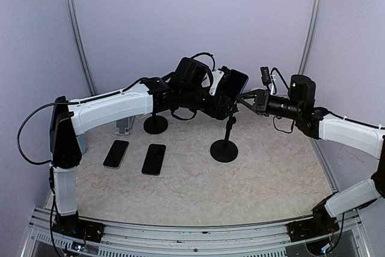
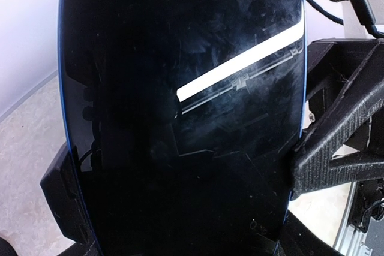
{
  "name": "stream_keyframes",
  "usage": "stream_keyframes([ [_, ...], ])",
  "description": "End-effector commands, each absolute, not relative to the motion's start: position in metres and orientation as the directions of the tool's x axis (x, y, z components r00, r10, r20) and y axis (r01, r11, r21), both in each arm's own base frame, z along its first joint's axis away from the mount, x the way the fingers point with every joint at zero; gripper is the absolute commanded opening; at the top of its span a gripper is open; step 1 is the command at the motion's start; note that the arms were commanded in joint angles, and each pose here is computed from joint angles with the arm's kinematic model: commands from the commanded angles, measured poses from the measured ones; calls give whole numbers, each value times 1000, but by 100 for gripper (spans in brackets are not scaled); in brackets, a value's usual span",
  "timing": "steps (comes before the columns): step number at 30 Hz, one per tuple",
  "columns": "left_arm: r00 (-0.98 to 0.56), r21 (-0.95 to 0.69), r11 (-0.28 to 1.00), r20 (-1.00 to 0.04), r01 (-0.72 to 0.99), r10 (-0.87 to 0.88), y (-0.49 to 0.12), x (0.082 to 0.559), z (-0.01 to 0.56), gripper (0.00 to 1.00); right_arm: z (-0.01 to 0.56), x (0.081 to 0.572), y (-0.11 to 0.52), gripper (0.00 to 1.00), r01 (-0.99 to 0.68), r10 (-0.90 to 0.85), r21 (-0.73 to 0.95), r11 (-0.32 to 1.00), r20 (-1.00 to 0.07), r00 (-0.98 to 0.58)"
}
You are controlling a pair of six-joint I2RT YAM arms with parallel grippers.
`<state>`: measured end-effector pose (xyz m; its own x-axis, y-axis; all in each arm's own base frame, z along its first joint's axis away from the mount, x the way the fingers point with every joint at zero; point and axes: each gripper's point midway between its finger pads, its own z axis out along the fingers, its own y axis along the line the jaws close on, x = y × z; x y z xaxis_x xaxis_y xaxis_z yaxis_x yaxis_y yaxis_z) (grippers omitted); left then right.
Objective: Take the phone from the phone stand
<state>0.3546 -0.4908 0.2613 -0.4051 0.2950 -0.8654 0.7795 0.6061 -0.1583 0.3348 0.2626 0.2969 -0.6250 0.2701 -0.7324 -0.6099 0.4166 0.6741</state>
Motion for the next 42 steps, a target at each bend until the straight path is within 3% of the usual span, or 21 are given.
stream_keyframes([
  [1,-503,-186,823,-854,537,135,-409,432,263,21,330,309,252,0,-709,258,619,339,-785,-563],
  [10,-550,-308,768,-832,562,69,-403,434,261,15,333,311,246,0,-727,264,599,335,-801,-538],
  [21,-531,-306,758,-845,576,62,-402,432,267,10,328,311,242,0,-727,260,591,350,-807,-530],
  [32,-355,-258,422,-919,869,170,-499,324,317,8,310,329,240,0,-679,261,604,417,-795,-547],
  [39,-268,-230,241,-953,943,140,-516,259,345,8,309,337,239,0,-670,273,600,437,-798,-537],
  [42,-265,-239,235,-961,942,84,-502,242,357,8,307,341,238,0,-661,279,599,452,-799,-533],
])
